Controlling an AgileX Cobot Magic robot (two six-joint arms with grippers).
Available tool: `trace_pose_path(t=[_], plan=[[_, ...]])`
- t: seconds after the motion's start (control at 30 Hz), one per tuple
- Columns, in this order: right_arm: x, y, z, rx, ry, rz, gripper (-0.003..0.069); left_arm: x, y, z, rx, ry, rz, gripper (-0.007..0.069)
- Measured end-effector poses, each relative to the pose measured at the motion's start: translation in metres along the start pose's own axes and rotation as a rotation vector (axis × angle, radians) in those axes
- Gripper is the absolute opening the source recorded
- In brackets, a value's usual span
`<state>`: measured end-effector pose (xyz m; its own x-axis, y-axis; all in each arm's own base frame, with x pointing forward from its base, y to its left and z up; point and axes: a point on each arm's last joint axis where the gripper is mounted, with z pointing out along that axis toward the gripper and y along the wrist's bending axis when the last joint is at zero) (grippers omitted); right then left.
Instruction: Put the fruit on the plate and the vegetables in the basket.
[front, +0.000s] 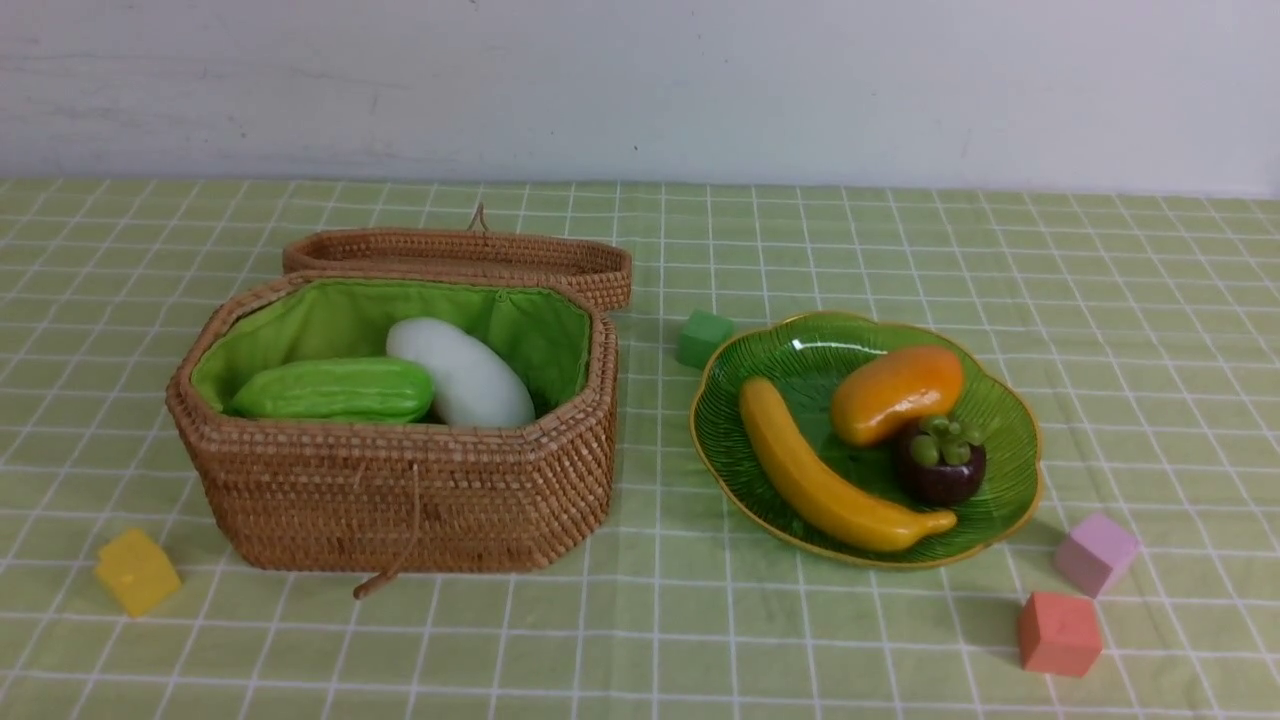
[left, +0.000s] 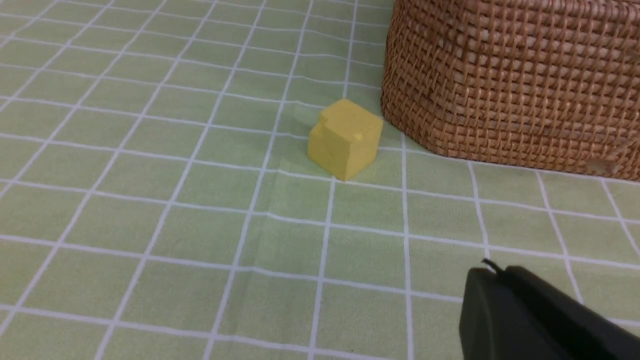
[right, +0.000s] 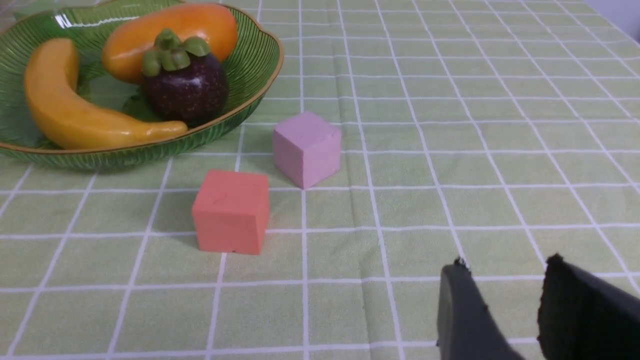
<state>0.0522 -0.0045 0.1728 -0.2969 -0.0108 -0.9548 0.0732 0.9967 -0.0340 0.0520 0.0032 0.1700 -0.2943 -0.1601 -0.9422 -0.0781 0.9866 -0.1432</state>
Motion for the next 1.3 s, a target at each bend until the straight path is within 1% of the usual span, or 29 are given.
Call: trace_pose_path(t=[0.8, 1.3], plan=[[0.0, 0.0, 0.0, 0.0, 0.0, 0.0, 0.024, 0.0, -0.0001, 0.0001, 0.001, -0.001, -0.002, 0.0039], [0.0, 0.0, 0.0, 0.0, 0.0, 0.0, 0.024, 0.0, -0.0001, 0.0001, 0.001, -0.001, -0.002, 0.0039]])
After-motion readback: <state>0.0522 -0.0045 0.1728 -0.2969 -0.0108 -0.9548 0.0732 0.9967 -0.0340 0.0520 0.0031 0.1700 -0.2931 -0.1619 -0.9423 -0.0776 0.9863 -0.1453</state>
